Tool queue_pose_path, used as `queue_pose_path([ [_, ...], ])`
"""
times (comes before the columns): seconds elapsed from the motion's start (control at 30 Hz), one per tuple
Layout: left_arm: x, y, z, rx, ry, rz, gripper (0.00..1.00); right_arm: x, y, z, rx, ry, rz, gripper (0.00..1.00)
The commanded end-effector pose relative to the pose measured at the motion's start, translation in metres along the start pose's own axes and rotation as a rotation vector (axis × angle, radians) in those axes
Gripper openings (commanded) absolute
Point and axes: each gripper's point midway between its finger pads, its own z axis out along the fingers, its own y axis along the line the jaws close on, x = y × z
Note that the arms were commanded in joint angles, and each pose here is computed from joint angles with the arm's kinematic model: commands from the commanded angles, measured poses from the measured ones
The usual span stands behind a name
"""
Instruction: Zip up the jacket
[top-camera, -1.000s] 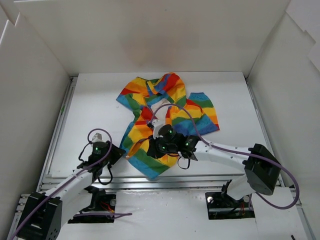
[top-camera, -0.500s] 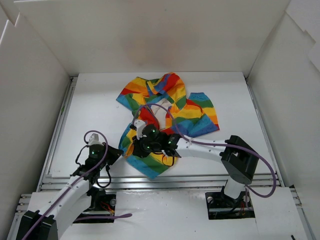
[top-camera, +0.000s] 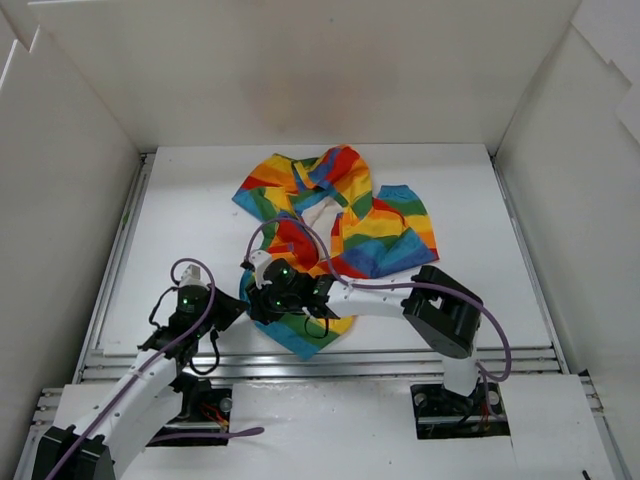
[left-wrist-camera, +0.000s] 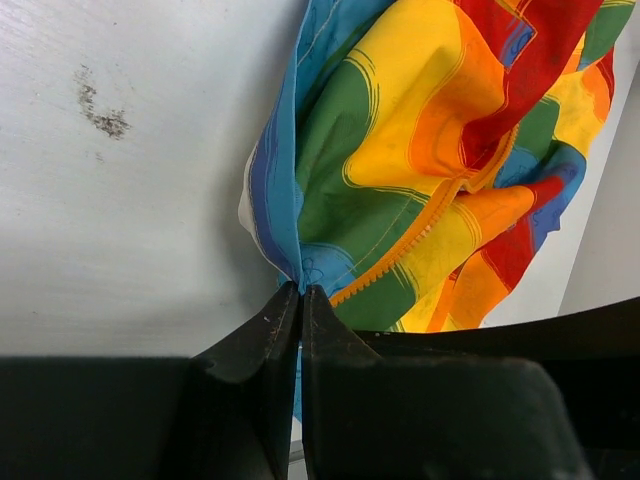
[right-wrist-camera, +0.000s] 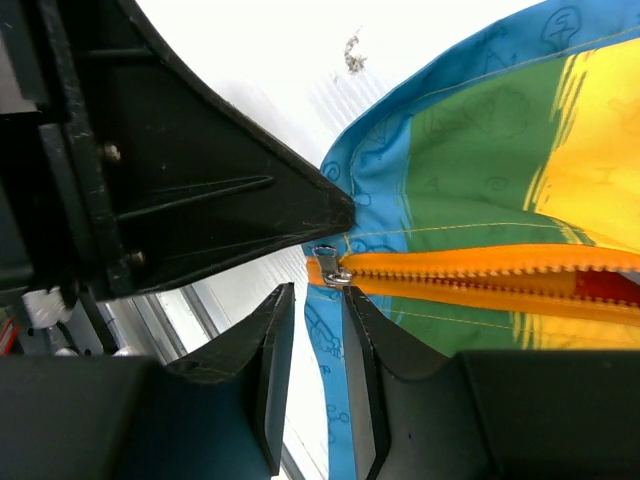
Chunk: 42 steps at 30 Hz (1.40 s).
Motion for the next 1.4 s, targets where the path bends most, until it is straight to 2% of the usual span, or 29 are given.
queue_pose_path([
  [0.0, -0.011, -0.026, -0.006, 0.069, -0.014, 0.014, 0.00, -0.037, 0.013, 0.002, -0.009, -0.128, -0.034, 0.24],
  [0.6, -0.007, -0.029, -0.011, 0.081, 0.012, 0.019, 0.00, -0.040, 0.008, 0.010, 0.024, -0.141, -0.046, 0.33],
  [0.7, -0.006, -0.029, -0.011, 0.087, 0.014, 0.016, 0.00, -0.041, 0.015, 0.011, -0.014, -0.154, -0.051, 0.31],
  [0.77, -0.005, -0.030, -0.012, 0.094, 0.016, 0.015, 0.00, -0.043, 0.017, 0.010, -0.024, -0.169, -0.039, 0.23],
  [0.8, -0.005, -0.030, -0.013, 0.098, 0.014, 0.014, 0.00, -0.042, 0.019, 0.011, -0.031, -0.176, -0.039, 0.13],
  [0.93, -0.004, -0.031, -0.015, 0.105, 0.020, 0.015, 0.00, -0.045, 0.021, 0.011, -0.044, -0.197, -0.033, 0.00],
  [1.03, -0.004, -0.031, -0.016, 0.107, 0.018, 0.015, 0.00, -0.049, 0.022, 0.007, -0.050, -0.218, -0.024, 0.00],
  [1.37, -0.006, -0.027, -0.024, 0.092, 0.005, 0.036, 0.00, -0.048, -0.002, -0.019, 0.094, -0.272, 0.016, 0.00],
])
